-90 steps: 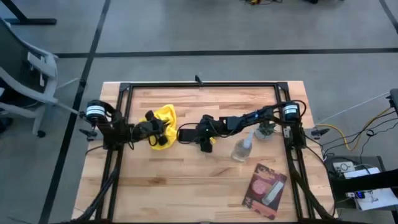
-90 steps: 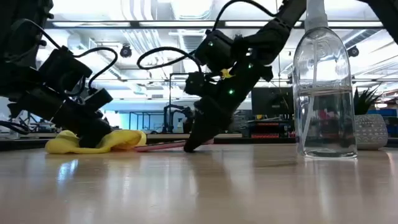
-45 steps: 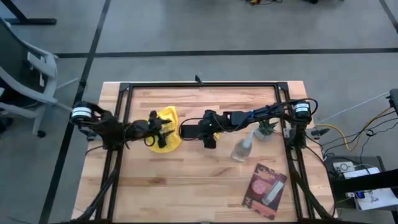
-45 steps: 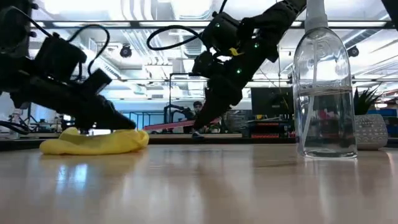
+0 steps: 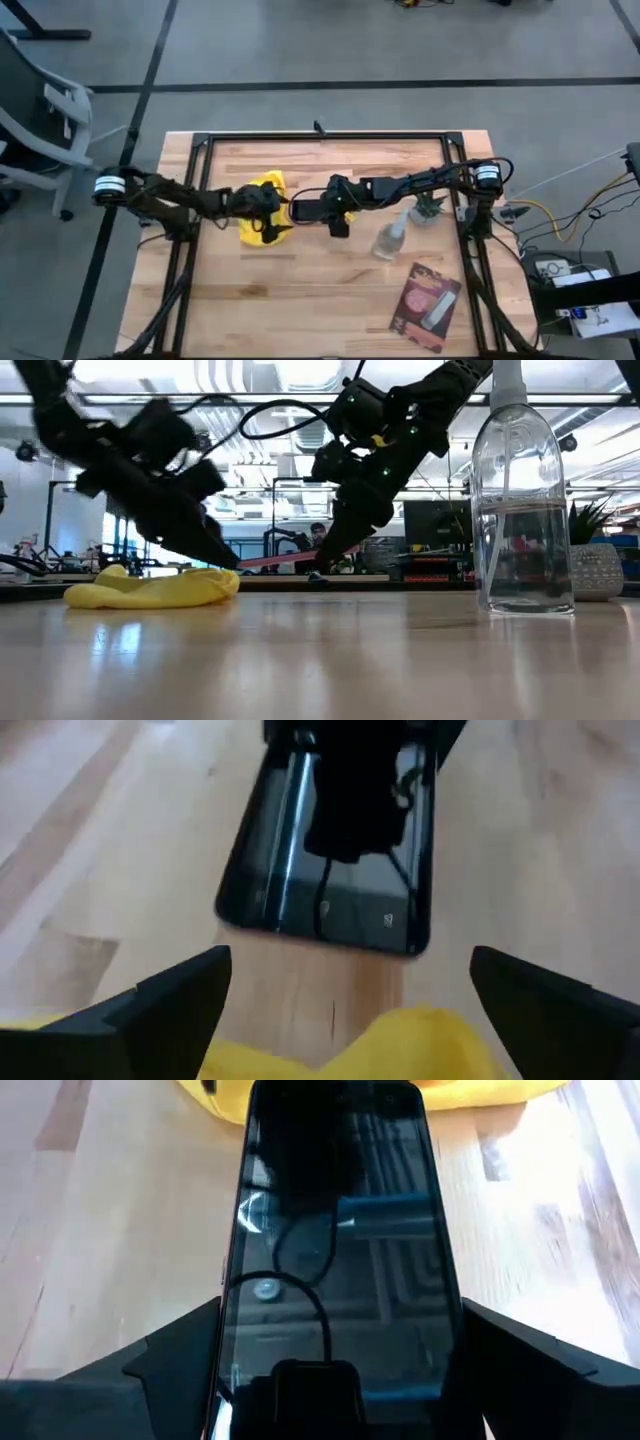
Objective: Apply microfiber cloth
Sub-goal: Wipe the front of the pink cellphone with a microfiber cloth
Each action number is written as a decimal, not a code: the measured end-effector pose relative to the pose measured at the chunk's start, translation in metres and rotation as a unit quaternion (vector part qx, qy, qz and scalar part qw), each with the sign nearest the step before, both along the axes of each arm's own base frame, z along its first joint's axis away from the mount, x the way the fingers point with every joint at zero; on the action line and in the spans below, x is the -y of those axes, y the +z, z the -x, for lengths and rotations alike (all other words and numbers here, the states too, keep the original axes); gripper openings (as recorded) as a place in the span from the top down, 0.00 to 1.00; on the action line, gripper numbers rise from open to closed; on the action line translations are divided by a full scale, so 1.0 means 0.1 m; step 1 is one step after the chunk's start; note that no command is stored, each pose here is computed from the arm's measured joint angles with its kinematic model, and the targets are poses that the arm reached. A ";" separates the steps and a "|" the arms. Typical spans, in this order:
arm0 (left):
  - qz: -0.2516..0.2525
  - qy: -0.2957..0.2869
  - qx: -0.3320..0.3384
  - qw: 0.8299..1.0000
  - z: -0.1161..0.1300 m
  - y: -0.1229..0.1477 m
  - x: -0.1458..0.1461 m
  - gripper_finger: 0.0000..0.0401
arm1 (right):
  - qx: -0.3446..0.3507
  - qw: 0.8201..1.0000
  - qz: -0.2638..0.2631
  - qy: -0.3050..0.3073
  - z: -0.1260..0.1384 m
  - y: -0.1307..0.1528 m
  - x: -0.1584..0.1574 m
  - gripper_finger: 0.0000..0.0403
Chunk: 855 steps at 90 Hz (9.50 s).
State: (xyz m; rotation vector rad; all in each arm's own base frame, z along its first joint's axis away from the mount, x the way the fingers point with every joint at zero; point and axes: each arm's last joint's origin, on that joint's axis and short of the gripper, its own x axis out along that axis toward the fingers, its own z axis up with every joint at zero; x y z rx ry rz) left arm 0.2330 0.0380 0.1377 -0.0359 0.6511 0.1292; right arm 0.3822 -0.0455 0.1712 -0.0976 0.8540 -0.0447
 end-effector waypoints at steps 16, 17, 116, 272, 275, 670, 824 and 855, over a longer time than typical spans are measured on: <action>0.003 0.005 -0.059 0.998 -0.14 0.19 -0.03 0.02 | -0.001 1.000 0.001 0.001 0.00 0.00 0.00 0.17; 0.002 0.005 -0.060 0.998 -0.15 0.20 -0.03 0.02 | -0.001 1.000 0.001 0.001 0.00 0.00 0.00 0.17; -0.059 -0.021 -0.069 0.996 -0.55 0.05 -0.10 0.04 | 0.003 1.000 0.000 0.002 -0.01 0.00 -0.01 0.17; -0.091 0.247 0.008 0.965 0.80 0.80 -0.01 0.21 | 0.269 0.957 -0.110 0.011 -0.48 -0.04 -0.25 0.15; -0.086 0.250 0.008 0.964 0.80 0.80 -0.01 0.21 | 0.271 0.956 -0.113 0.013 -0.52 -0.09 -0.28 0.15; -0.025 0.071 -0.078 0.994 -0.14 -0.26 0.32 0.22 | -0.012 0.977 0.188 -0.097 -0.49 -0.67 -0.89 1.00; -0.043 0.068 -0.093 0.992 -0.11 -0.20 0.32 0.22 | -0.025 0.951 0.258 -0.168 -0.58 -0.67 -0.50 1.00; -0.064 0.077 -0.101 0.990 -0.08 -0.18 0.31 0.22 | -0.040 0.951 0.246 -0.183 -0.47 -0.65 -0.76 1.00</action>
